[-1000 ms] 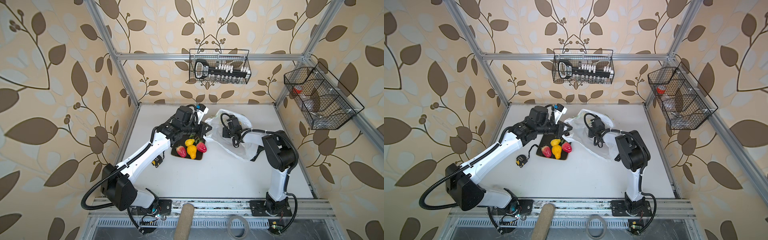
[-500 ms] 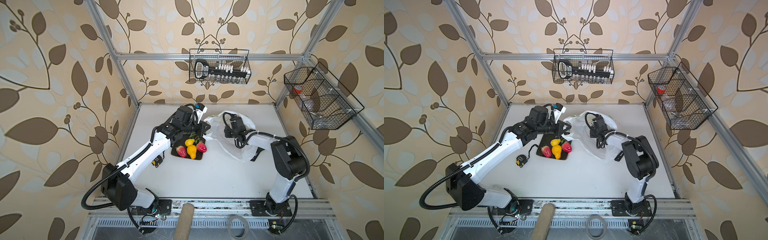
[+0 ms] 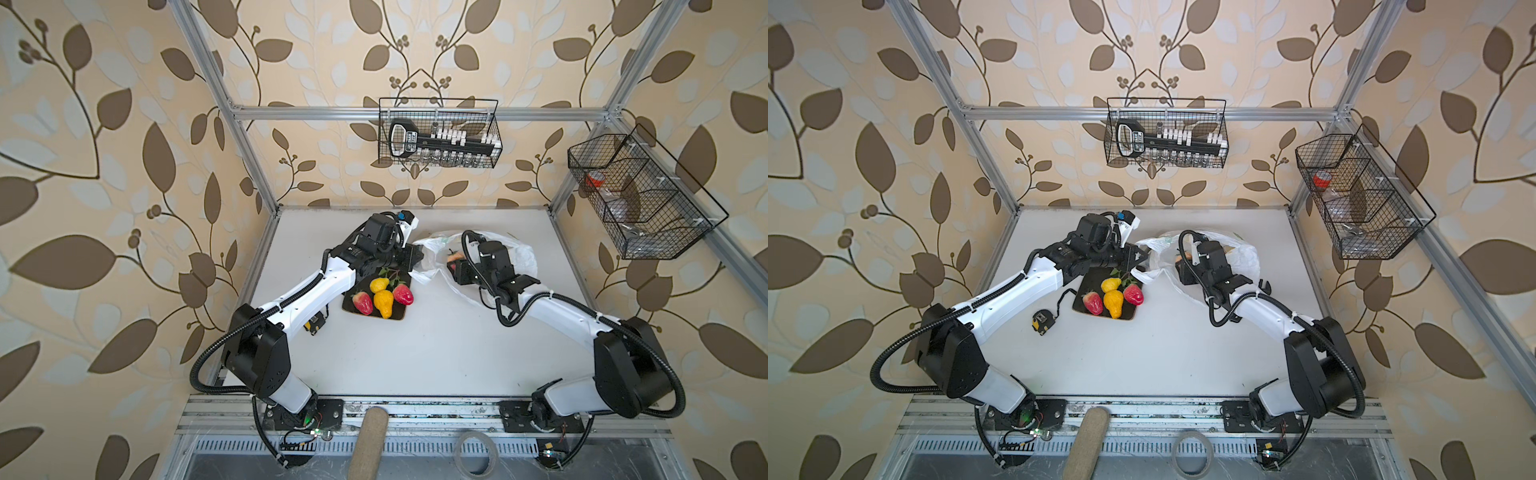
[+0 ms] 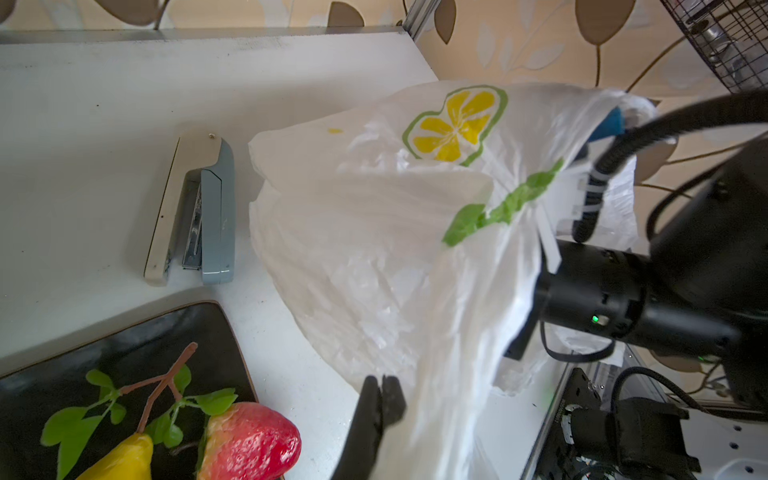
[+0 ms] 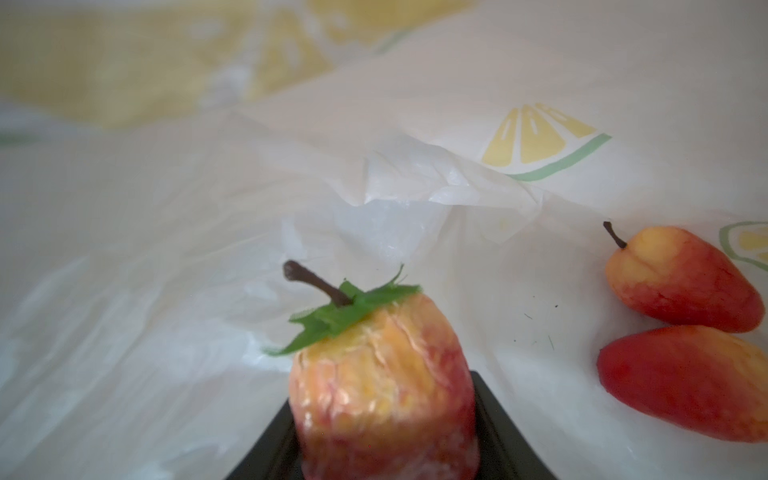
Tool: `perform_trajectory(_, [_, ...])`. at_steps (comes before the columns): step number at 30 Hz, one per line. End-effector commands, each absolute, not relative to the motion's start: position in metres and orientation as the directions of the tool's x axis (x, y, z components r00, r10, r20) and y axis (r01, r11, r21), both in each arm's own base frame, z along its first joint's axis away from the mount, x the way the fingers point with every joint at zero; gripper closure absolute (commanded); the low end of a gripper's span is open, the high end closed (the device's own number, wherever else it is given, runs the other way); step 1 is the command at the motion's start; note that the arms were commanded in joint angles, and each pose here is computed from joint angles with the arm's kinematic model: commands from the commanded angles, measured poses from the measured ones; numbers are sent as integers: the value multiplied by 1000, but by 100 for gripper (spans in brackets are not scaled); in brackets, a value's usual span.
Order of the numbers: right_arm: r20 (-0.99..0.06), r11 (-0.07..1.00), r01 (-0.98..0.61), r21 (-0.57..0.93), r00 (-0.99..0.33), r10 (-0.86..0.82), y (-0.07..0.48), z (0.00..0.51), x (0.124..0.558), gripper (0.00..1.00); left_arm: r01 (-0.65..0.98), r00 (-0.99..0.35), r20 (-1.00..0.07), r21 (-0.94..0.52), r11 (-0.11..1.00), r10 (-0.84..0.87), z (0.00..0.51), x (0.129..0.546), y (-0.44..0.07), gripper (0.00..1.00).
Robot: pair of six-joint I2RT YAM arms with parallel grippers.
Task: Take the fake fruits out of the plastic bag
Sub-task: 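Lift the red-yellow pear up out of the bag with the right gripper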
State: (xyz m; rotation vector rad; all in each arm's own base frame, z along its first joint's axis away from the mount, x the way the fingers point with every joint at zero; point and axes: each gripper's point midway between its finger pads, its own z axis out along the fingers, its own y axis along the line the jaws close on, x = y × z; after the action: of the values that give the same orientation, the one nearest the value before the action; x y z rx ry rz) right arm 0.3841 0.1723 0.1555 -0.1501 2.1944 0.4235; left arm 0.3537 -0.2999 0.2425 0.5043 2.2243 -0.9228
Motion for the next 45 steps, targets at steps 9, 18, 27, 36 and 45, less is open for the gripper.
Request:
perform_trajectory(9, [-854, 919, -315, 238, -519, 43, 161, 195, 346, 57, 570, -684, -727, -483, 665, 58, 249, 371, -313, 100])
perform_trajectory(18, [-892, 952, -247, 181, -448, 53, 135, 216, 334, 58, 547, -693, -717, -456, 702, 74, 239, 371, -305, 100])
perform_trajectory(27, [-960, 727, -676, 117, -263, -90, 213, 262, 280, 57, 550, -709, -700, -477, 686, 82, 234, 371, -311, 100])
perform_trajectory(36, [-953, 562, -827, 18, -184, -240, 269, 250, 238, 57, 568, -719, -688, -502, 652, 96, 239, 360, -313, 78])
perform_trajectory(45, [-944, 451, -892, 0, -148, -293, 312, 235, 220, 57, 642, -635, -767, -460, 613, 89, 272, 331, -298, 27])
